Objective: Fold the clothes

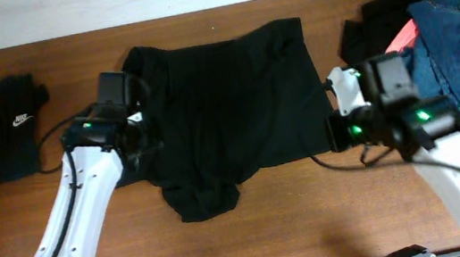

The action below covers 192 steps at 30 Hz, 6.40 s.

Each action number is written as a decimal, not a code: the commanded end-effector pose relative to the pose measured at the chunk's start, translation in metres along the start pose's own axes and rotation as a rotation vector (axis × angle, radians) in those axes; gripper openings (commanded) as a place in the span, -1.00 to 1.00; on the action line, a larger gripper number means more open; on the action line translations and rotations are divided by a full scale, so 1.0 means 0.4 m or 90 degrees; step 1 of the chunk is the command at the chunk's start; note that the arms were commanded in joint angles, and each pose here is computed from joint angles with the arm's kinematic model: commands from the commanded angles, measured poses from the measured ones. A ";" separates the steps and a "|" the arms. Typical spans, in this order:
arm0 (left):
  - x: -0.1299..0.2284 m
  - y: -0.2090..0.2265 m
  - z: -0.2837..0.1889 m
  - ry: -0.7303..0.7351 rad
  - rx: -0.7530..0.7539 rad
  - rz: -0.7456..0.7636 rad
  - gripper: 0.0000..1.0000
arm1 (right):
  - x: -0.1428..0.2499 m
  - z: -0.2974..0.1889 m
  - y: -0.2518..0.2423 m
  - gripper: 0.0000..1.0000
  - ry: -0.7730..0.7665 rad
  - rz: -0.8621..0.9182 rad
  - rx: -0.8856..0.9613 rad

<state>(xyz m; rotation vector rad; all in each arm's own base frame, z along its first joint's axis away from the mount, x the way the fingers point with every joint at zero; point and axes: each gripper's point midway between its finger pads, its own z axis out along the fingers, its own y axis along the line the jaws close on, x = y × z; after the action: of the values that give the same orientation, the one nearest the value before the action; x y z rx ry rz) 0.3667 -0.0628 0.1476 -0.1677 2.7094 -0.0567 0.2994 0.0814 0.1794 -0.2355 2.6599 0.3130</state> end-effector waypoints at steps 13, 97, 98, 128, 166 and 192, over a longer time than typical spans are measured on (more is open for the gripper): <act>-0.015 0.011 0.201 0.040 -0.022 0.039 -0.99 | -0.034 0.277 -0.095 -0.92 0.069 0.027 0.067; -0.093 0.226 0.423 0.002 -0.101 0.073 -0.99 | 0.306 0.386 -0.371 -0.92 0.325 0.250 0.174; -0.095 0.226 0.423 0.000 -0.101 0.075 -0.99 | 0.308 0.384 -0.375 -0.92 0.326 0.254 0.176; -0.313 0.183 0.256 -0.088 -0.014 0.044 -0.92 | 0.181 0.378 -0.348 -0.64 0.259 0.261 0.099; 0.290 -0.154 0.131 0.317 0.120 0.138 -1.00 | -0.347 0.353 -0.207 -0.92 -0.129 0.052 0.011; 0.423 -0.115 0.139 0.304 0.131 0.108 -1.00 | -0.522 0.570 -0.160 -0.92 -0.114 0.045 -0.030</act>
<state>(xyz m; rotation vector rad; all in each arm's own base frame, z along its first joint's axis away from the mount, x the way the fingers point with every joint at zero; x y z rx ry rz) 0.2436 -0.1265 0.0309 0.1758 3.1584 -0.3356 0.5880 0.0996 0.0760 -0.1291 2.4774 0.4003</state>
